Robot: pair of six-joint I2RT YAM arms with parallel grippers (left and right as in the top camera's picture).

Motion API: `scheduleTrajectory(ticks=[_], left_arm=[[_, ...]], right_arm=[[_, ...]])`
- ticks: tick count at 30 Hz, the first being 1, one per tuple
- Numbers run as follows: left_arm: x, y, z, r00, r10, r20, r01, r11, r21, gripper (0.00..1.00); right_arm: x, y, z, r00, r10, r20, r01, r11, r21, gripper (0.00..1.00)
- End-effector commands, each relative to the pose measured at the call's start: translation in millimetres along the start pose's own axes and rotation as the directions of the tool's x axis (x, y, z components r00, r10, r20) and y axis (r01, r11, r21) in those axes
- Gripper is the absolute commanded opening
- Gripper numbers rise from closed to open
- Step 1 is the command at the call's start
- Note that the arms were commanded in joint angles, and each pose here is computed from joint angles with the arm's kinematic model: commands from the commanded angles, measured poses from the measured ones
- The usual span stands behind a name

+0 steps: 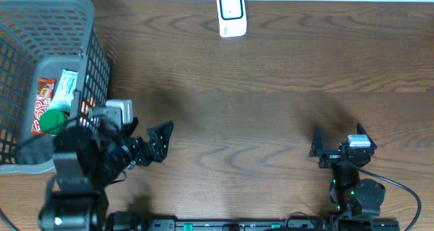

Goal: Scan the item barcode
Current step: 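Move the left gripper over the basket toward the green-lidded jar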

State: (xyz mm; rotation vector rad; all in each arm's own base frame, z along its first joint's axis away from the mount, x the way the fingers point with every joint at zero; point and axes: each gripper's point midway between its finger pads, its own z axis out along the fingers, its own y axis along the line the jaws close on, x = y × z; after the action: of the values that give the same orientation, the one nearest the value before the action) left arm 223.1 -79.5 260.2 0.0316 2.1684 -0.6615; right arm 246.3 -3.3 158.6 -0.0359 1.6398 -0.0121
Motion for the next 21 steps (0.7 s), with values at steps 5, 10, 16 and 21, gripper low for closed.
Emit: scheduleTrajectory(ticks=[5,10,16,21], left_arm=[[18.8,-0.9,12.5,0.973,-0.102,-0.208,0.107,0.994,0.012,0.98],[4.9,-12.9,7.7,0.964,-0.1,-0.248,0.113,0.993,0.041,0.98],[-53.9,11.1,-23.7,0.96,-0.175,-0.218,0.112,0.956,-0.272,0.98],[-107.8,45.6,-61.8,0.951,-0.291,-0.106,0.175,0.788,-0.591,0.98]], right_arm=[[0.7,-1.4,-0.2,1.0,0.013,0.0,-0.013,1.0,0.008,0.99],[0.7,-1.4,-0.2,1.0,0.013,0.0,-0.013,1.0,0.008,0.99],[0.7,-1.4,-0.2,1.0,0.013,0.0,-0.013,1.0,0.008,0.99],[0.7,-1.4,-0.2,1.0,0.013,0.0,-0.013,1.0,0.008,0.99]])
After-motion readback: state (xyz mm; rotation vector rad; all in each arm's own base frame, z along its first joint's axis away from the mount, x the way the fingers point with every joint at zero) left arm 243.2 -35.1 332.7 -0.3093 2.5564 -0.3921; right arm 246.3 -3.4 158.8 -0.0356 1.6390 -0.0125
